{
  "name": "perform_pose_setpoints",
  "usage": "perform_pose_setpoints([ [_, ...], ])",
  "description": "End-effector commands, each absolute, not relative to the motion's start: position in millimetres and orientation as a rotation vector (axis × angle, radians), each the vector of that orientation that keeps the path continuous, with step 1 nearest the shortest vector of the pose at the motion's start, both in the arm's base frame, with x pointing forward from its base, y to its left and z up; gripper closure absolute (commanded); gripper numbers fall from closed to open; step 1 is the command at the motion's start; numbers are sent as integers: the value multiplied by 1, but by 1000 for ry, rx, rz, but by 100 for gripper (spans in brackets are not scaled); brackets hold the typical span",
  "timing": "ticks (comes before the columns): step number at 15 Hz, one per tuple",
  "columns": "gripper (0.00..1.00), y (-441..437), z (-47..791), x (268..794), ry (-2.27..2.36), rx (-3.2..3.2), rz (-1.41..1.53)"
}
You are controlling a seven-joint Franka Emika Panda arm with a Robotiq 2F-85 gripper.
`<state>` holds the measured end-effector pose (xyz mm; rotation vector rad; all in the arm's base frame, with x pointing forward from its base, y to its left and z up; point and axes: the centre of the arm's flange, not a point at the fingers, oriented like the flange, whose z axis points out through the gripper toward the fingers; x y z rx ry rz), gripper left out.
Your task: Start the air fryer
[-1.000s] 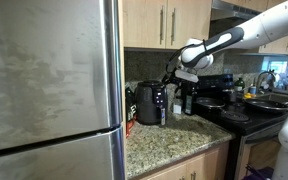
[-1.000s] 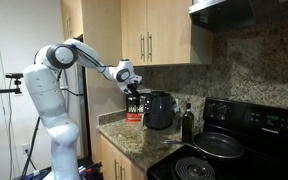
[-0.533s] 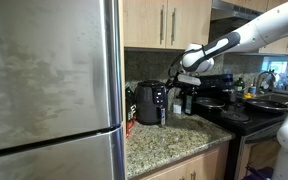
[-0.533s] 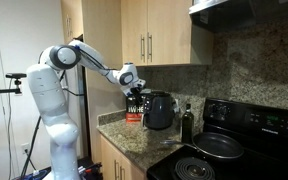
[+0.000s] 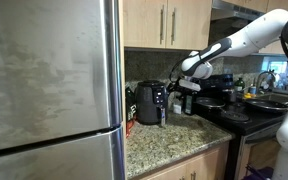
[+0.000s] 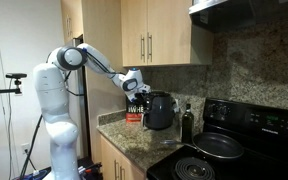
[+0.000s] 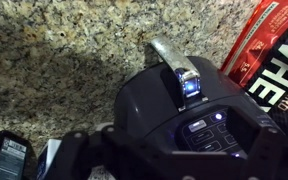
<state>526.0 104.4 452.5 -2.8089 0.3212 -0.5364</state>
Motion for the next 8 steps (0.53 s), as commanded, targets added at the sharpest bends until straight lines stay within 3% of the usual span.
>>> perform_pose_setpoints([
  [1, 0, 106, 431, 537, 303, -2945, -582],
  [8, 0, 98, 397, 545, 329, -3028, -599],
])
